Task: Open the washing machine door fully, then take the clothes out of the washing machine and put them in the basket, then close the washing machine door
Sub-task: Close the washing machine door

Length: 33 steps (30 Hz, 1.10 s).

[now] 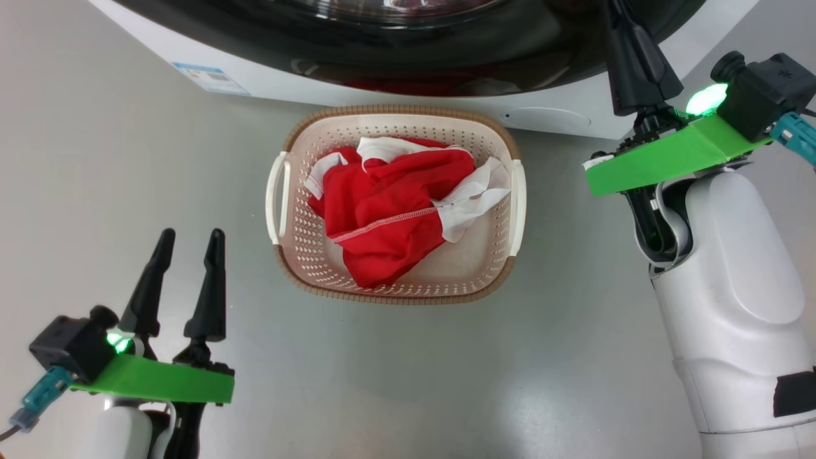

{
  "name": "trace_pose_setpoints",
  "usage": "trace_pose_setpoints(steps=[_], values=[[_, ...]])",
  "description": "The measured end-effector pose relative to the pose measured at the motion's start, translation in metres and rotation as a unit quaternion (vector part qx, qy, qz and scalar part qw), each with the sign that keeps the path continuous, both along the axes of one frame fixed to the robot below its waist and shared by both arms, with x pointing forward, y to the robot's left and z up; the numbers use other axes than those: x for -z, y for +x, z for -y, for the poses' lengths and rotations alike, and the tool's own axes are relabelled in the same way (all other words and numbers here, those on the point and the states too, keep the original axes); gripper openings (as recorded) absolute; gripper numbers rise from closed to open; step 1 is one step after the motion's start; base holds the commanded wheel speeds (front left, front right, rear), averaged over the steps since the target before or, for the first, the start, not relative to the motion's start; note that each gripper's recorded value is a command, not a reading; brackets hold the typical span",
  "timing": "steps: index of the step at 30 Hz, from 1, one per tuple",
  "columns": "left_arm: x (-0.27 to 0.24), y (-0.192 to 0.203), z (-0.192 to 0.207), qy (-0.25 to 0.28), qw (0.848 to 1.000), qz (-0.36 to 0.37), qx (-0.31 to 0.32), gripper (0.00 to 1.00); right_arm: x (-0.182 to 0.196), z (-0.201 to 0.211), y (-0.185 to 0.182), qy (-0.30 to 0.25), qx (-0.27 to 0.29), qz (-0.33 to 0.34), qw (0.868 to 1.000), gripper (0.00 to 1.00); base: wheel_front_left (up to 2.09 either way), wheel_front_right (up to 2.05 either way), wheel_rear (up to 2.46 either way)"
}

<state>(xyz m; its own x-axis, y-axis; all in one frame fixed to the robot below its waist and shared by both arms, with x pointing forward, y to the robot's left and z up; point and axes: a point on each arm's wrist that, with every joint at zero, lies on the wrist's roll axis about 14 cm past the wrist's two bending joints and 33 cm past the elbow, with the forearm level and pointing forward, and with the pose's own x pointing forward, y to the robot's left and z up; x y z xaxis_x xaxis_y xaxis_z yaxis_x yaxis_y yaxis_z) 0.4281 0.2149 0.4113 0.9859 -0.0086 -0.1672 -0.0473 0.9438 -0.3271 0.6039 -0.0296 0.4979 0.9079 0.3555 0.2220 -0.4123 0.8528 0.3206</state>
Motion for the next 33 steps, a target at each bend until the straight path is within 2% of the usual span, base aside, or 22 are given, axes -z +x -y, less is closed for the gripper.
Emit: trace_pose_setpoints(steps=[8,9,10,11,12,13,24,33], values=[[-0.003,0.000,0.001,-0.001,1.000,0.003,0.001,1.00,-0.003,0.002,-0.004,-0.003,0.002,-0.001,1.000,0.00,0.00,0.00,0.00],[-0.004,0.000,0.001,-0.001,1.000,0.005,0.001,1.00,-0.003,0.004,-0.006,-0.006,0.003,-0.001,1.000,0.09,0.00,0.00,0.00],[-0.005,-0.001,0.001,-0.001,1.000,0.006,0.001,1.00,-0.002,0.006,-0.008,-0.008,0.004,-0.003,1.000,0.24,0.00,0.00,0.00],[-0.007,-0.001,0.001,-0.001,1.000,0.008,0.001,1.00,0.000,0.008,-0.011,-0.011,0.006,-0.008,1.000,0.44,0.00,0.00,0.00],[-0.008,-0.001,0.001,-0.002,1.000,0.009,0.001,1.00,0.003,0.011,-0.014,-0.013,0.008,-0.013,1.000,0.82,0.00,0.00,0.00],[-0.010,-0.001,0.001,-0.002,1.000,0.012,0.001,1.00,0.007,0.013,-0.018,-0.017,0.009,-0.019,1.000,1.00,0.00,0.00,0.00],[-0.024,-0.025,0.004,0.003,1.000,0.023,0.007,1.00,0.042,0.043,-0.091,-0.036,0.024,-0.097,0.994,1.00,0.00,0.00,0.00],[-0.028,-0.044,0.014,0.011,0.999,0.023,0.028,1.00,0.048,0.079,-0.139,-0.049,0.058,-0.125,0.989,1.00,0.00,0.00,0.00]])
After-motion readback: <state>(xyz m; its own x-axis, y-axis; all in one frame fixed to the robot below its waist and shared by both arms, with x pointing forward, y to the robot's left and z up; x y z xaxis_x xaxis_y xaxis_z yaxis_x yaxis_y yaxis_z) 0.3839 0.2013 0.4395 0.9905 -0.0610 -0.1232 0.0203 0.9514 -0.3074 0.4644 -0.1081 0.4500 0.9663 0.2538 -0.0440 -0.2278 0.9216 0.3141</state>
